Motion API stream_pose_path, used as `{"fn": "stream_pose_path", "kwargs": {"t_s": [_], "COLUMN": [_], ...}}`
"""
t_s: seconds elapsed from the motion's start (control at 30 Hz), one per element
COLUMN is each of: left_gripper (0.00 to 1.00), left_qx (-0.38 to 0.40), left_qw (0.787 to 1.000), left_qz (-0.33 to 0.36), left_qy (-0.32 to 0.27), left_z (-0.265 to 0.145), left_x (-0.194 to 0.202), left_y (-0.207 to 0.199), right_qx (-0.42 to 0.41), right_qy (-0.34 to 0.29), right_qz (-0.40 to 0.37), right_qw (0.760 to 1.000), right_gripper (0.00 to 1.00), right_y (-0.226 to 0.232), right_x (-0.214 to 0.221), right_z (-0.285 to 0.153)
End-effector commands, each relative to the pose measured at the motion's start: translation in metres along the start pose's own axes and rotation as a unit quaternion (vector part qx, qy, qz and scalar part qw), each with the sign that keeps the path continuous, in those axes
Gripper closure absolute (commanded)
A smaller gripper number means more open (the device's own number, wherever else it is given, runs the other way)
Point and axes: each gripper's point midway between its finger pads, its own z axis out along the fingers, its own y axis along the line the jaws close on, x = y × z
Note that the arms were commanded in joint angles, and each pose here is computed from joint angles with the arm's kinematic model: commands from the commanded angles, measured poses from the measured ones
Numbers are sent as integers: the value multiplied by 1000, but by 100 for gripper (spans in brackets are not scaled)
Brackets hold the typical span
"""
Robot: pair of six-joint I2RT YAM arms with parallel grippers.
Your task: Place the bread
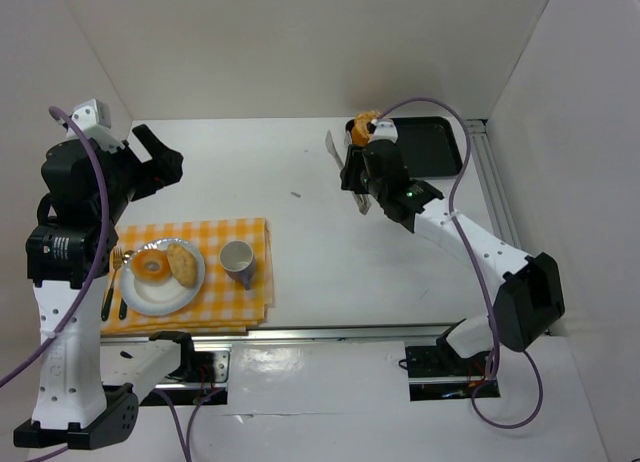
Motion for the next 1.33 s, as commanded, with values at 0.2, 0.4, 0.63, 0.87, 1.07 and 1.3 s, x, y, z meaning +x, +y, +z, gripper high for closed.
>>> {"fn": "stream_pose_path", "kwargs": {"t_s": [0.2,0.4,0.63,0.87,1.07,1.3], "left_gripper": [1,1,1,1,1,1], "left_qx": [23,32,34,34,31,37], "left_qw": [999,999,999,999,999,999], "left_qz": [0,5,10,10,15,16], "left_qy": [-27,-33,-34,-34,-29,-16], "left_z": [-5,-11,-9,-8,-4,5], "left_x": [-13,-16,-20,-20,-18,-13], "left_y": [-10,-13,-15,-15,-14,-16], "right_qx": [5,18,27,101,161,201], "right_qy": [21,58,58,-2,35,75], "right_qz": [-102,-117,-112,-26,43,72], "right_qw": [995,991,992,995,985,974], "right_gripper": [46,36,0,0,0,0], "right_y": [-17,-15,15,-26,-100,-143], "right_x": [79,110,55,-23,-2,33], "right_z": [24,43,37,13,11,8]}}
